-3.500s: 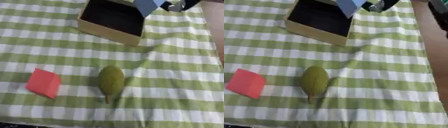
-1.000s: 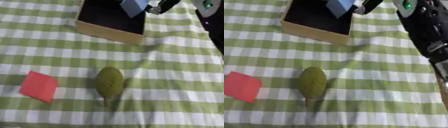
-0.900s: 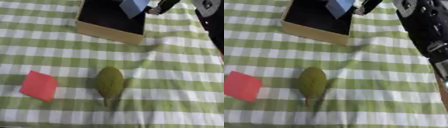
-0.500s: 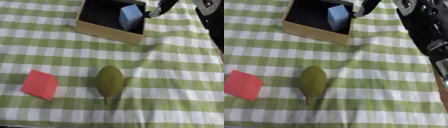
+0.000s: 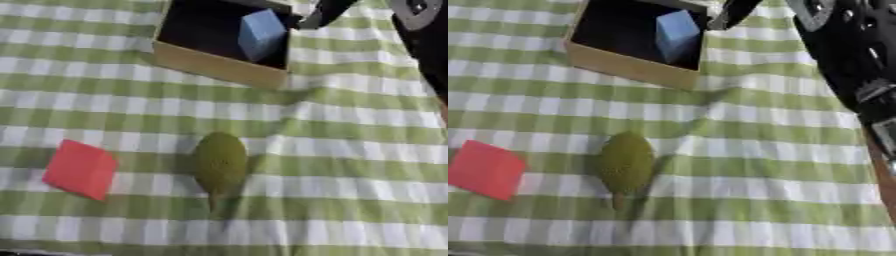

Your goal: Pick up objects on the table and place them in the box.

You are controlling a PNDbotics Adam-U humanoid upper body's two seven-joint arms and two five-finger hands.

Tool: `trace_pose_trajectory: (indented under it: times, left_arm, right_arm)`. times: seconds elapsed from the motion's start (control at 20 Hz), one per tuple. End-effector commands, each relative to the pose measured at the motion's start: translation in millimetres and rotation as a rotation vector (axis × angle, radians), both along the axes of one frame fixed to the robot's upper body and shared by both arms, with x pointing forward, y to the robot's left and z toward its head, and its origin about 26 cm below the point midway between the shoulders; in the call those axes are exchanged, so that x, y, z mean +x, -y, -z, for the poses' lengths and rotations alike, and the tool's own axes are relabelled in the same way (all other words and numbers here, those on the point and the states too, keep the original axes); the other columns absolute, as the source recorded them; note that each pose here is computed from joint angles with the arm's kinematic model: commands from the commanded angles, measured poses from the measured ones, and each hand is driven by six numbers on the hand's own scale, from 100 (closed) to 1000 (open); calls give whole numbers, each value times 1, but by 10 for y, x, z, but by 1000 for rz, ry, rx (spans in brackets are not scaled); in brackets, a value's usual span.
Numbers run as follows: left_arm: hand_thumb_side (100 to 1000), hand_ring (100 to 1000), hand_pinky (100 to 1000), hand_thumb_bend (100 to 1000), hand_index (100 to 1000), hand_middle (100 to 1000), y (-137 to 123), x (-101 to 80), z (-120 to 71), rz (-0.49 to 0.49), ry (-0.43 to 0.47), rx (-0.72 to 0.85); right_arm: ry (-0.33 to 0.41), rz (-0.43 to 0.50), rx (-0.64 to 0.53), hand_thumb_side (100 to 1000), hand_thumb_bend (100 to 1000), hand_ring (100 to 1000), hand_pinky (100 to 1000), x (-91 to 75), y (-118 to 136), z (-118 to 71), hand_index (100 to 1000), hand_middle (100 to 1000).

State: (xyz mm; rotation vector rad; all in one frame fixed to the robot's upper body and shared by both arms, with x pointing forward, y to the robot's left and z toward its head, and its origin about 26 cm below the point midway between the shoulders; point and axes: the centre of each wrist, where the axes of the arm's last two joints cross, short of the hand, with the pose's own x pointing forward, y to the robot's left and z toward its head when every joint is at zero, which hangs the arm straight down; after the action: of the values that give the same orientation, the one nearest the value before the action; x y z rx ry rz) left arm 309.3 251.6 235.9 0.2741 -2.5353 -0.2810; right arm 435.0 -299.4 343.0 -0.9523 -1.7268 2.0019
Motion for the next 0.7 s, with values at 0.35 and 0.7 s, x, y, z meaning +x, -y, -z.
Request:
trace_pose_trajectory:
  times: [0.35,0.7]
  left_arm:
    - [649,746,801,129,901,789,-90,-38,-173,-39,54,95]
    - [595,751,805,193,899,779,-239,-68,-330,-147,91,302]
  right_arm:
    - [317,-22,241,132,100,881,905,-1125,107,-411,884,749]
    - [480,-13,600,100,100,863,894,-1575,252,-105,852,708]
